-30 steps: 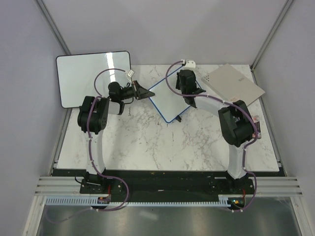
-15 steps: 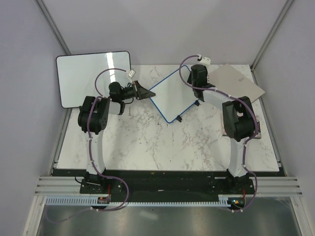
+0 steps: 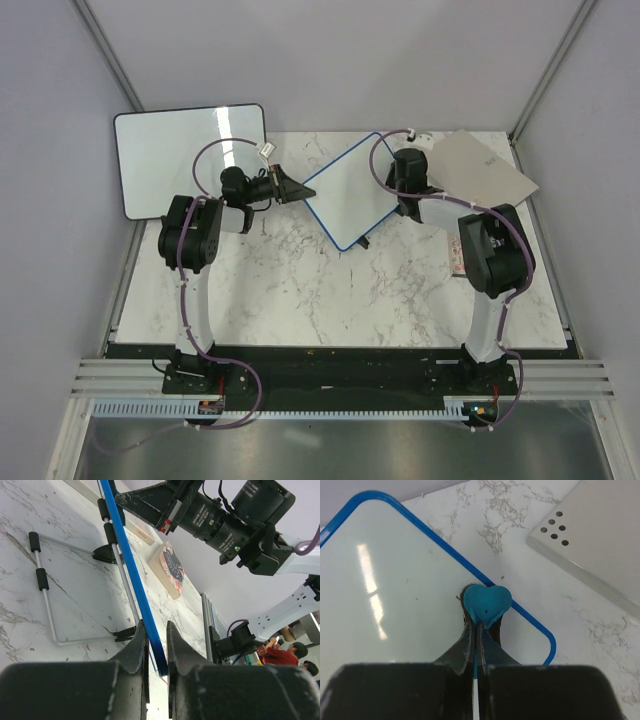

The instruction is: Erase the whiteboard

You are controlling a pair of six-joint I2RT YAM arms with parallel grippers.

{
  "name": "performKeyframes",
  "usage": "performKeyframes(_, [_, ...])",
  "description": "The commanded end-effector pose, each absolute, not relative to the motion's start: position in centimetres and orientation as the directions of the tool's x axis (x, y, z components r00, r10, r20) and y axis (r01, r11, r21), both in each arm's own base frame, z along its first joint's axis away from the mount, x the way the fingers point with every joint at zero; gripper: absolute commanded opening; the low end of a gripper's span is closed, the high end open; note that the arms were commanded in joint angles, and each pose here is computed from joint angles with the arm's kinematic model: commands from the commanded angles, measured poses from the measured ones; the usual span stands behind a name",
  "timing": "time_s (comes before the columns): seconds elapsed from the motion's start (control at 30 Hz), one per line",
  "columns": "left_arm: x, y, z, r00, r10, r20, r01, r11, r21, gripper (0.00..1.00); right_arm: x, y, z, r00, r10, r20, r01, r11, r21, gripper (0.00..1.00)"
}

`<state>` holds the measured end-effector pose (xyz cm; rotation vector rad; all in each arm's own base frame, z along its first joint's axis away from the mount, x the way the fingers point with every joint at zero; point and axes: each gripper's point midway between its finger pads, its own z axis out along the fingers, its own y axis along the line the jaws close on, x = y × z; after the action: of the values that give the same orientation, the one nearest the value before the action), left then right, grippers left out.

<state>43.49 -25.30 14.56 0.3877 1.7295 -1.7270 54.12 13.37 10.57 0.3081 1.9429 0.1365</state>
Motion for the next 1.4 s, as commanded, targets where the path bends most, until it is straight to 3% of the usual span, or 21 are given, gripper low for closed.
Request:
performKeyframes(0.0, [37.3,-27.0,18.7,-0.422,-0.074,-0.904,0.903,-0.120,-0.412,0.02,45.8,20.4,1.9,-0.673,0.101,-0.733,-0.026,0.987,0.160,0.00])
performKeyframes(0.5, [37.4,-27.0,18.8,-0.420,-0.074,-0.904,0.904,-0.121,-0.410,0.02,36.6,30.9,0.0,-0.723,-0.137,-0.677,-0.318,0.936,0.150,0.00])
performKeyframes(0.8, [37.5,-27.1,19.0,-0.426,-0.090,-0.900,0.903,-0.113,-0.415,0.02,34.9,29.3,0.8,-0.726,-0.139,-0.674,-0.304,0.943,0.133,0.00])
performKeyframes(1.1, [37.4,-27.4,19.6,-0.416,-0.092,-0.905,0.907,-0.120,-0.405,0.02,33.0,23.9,6.3,-0.628,-0.018,-0.778,-0.174,0.978,0.117,0.00])
performKeyframes(1.37, [37.3,-27.8,19.6,-0.412,-0.080,-0.908,0.907,-0.135,-0.400,0.02,30.0,20.2,10.7,-0.538,0.121,-0.834,-0.117,0.970,0.215,0.00])
